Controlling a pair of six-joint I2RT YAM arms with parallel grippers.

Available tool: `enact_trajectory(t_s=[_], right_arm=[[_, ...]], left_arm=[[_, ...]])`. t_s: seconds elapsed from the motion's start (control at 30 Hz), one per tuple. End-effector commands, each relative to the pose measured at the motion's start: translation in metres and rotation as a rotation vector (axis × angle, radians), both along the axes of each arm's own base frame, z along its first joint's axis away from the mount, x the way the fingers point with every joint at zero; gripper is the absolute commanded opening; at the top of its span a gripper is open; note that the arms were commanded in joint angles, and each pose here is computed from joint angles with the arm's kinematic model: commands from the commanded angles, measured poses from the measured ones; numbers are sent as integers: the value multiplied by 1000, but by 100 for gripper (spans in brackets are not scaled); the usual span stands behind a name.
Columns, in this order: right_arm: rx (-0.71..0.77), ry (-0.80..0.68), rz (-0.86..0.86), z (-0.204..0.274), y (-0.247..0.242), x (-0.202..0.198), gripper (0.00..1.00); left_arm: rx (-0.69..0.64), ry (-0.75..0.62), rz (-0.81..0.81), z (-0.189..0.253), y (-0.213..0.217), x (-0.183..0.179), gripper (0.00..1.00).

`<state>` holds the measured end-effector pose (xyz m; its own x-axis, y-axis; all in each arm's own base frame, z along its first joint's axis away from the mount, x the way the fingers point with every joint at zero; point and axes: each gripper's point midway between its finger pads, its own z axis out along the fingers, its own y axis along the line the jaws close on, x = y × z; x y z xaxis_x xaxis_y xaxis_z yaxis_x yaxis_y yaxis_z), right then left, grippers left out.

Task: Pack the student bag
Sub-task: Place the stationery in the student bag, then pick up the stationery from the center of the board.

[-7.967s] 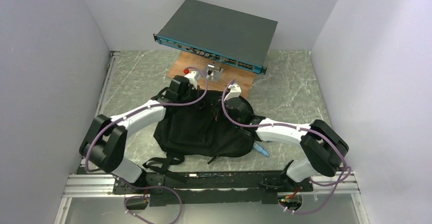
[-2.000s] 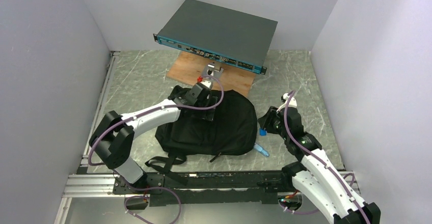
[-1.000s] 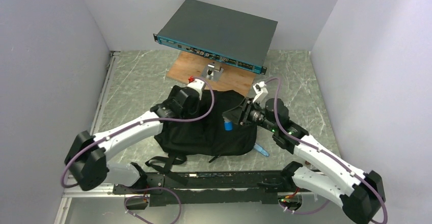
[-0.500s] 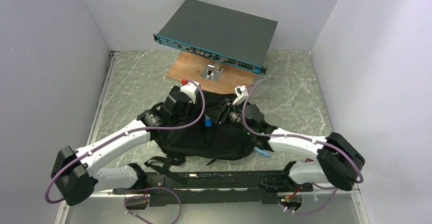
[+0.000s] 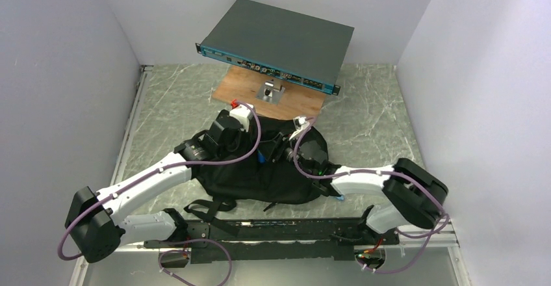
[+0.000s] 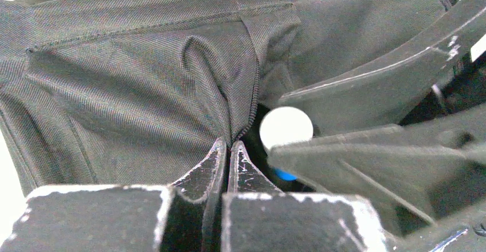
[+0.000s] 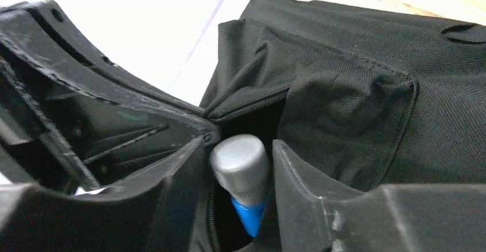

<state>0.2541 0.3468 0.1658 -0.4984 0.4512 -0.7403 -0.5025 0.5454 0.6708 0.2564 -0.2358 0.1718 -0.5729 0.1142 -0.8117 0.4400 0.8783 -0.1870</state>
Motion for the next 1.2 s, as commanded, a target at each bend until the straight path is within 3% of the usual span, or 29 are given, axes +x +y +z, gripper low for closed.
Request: enact_trajectory(t_s=[0.0, 0.13, 0.27, 0.37, 0.47, 0.6, 0.7, 0.93, 1.17], right_arm=[[-144, 49, 36, 9, -2, -10, 62], [-257, 76, 116, 8, -7, -20, 74], [-336, 98, 36, 7, -41, -19, 76], [-395, 183, -122, 6, -90, -10, 76], [-397, 387, -331, -8, -153, -10, 76], [-428, 578, -569, -39, -221, -38, 75], [-350, 750, -800, -60, -261, -66, 74], [-292, 1143, -1008, -105, -279, -126, 75], [-178, 1248, -1021, -109, -268, -133, 81]], left_arm=[[-30, -31, -19, 14, -4, 4, 0], [-31, -31, -18, 14, -1, 3, 0], [-37, -29, -20, 11, -2, 3, 0], [-30, -23, -22, 10, 0, 3, 0], [-34, -14, -36, 9, -1, 1, 0], [-49, -8, -50, 4, -4, -1, 0], [-48, -5, -57, 6, -5, -1, 0], [-53, -14, -67, 10, -6, -2, 0], [-59, 1, -81, 15, -10, -3, 0]])
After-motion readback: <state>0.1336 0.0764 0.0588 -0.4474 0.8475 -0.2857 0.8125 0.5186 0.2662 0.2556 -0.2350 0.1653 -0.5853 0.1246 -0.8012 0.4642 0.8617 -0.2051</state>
